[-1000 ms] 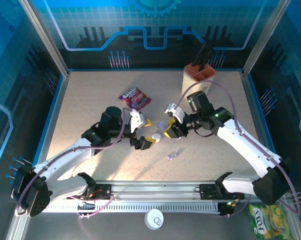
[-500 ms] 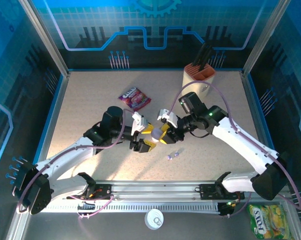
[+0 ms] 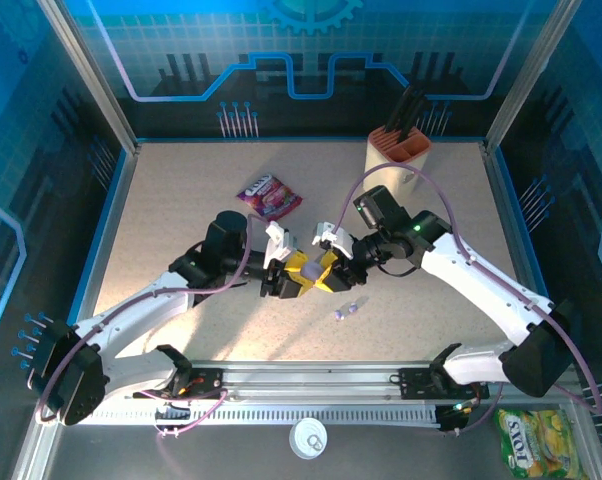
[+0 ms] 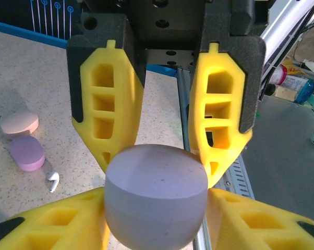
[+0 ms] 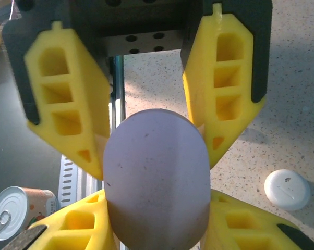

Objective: Insert wireless bluetooth earbuds into charging case

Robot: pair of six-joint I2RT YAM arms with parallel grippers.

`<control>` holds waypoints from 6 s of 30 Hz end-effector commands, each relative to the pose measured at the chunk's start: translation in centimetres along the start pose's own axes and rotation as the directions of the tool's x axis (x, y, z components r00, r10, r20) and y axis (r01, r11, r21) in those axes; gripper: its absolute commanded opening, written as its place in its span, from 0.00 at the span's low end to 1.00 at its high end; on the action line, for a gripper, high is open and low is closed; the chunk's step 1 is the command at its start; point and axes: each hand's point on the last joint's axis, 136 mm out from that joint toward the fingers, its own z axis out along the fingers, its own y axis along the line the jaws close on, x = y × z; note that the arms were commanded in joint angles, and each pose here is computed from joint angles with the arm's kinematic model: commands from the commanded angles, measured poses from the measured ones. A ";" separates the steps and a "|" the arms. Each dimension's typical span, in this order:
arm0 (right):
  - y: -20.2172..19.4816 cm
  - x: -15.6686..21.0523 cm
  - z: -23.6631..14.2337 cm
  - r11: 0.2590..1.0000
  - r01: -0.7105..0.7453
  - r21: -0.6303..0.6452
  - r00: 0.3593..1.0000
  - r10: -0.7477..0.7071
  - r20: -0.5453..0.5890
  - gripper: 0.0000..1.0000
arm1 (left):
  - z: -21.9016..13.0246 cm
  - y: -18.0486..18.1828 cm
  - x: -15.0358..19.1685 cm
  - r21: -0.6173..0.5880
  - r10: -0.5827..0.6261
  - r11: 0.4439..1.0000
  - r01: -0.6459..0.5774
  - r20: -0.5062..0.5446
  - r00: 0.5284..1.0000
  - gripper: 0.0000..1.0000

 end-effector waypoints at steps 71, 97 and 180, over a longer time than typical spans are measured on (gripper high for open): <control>-0.3 -1.0 -0.7 1.000 0.015 -0.003 0.999 -0.015 0.042 0.36 | 0.0 -0.5 -1.0 0.017 0.074 0.997 -0.074 0.023 0.997 0.38; -6.2 -1.3 -4.6 0.945 -0.214 0.248 0.965 0.166 0.201 0.69 | 0.0 -0.2 -0.2 -0.009 0.111 0.994 -0.111 0.045 0.993 0.37; -6.5 17.6 10.3 0.287 0.081 0.955 0.620 0.736 -0.274 0.31 | -11.1 14.9 -4.7 -0.403 0.164 0.913 0.066 0.511 0.844 0.38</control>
